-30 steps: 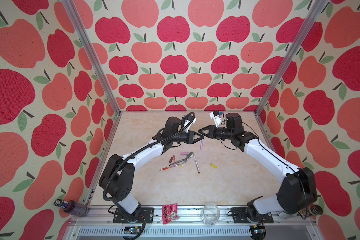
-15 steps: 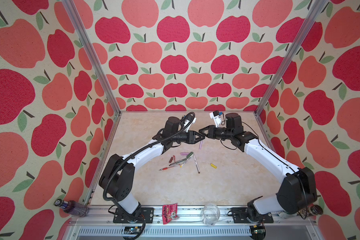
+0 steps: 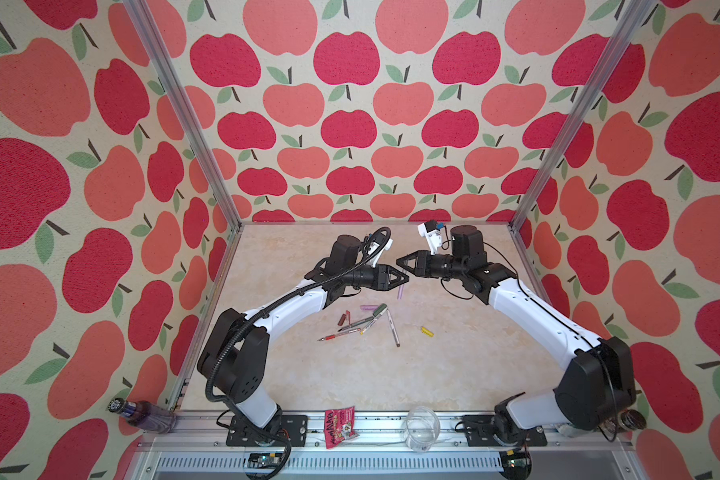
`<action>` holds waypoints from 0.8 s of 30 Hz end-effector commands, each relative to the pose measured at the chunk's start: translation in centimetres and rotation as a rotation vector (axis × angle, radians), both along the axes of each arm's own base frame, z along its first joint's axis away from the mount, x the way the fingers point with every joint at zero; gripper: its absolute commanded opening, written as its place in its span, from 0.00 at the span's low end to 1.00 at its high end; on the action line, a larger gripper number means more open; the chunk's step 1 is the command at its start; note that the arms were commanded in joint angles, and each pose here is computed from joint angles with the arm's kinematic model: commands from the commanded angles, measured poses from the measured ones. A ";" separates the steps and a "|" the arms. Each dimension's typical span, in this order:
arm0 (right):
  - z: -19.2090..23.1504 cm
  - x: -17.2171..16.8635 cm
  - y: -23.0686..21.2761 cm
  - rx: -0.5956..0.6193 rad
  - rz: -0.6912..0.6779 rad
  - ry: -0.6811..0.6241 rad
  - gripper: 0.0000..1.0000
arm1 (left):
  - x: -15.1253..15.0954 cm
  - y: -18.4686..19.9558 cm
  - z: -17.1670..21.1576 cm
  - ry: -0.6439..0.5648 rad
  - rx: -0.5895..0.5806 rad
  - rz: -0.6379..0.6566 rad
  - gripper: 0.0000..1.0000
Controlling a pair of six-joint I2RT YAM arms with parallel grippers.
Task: Insert the pens into the pen caps
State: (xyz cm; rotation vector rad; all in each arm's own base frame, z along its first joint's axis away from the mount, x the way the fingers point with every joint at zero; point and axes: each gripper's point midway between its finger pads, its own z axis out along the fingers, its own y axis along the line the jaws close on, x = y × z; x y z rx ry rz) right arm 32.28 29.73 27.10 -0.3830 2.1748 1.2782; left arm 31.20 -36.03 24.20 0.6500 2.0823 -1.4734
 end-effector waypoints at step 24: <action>1.0 -0.9 -2.5 -0.111 -0.054 -0.075 0.42 | 1.8 8.5 -1.9 0.026 0.188 0.268 0.00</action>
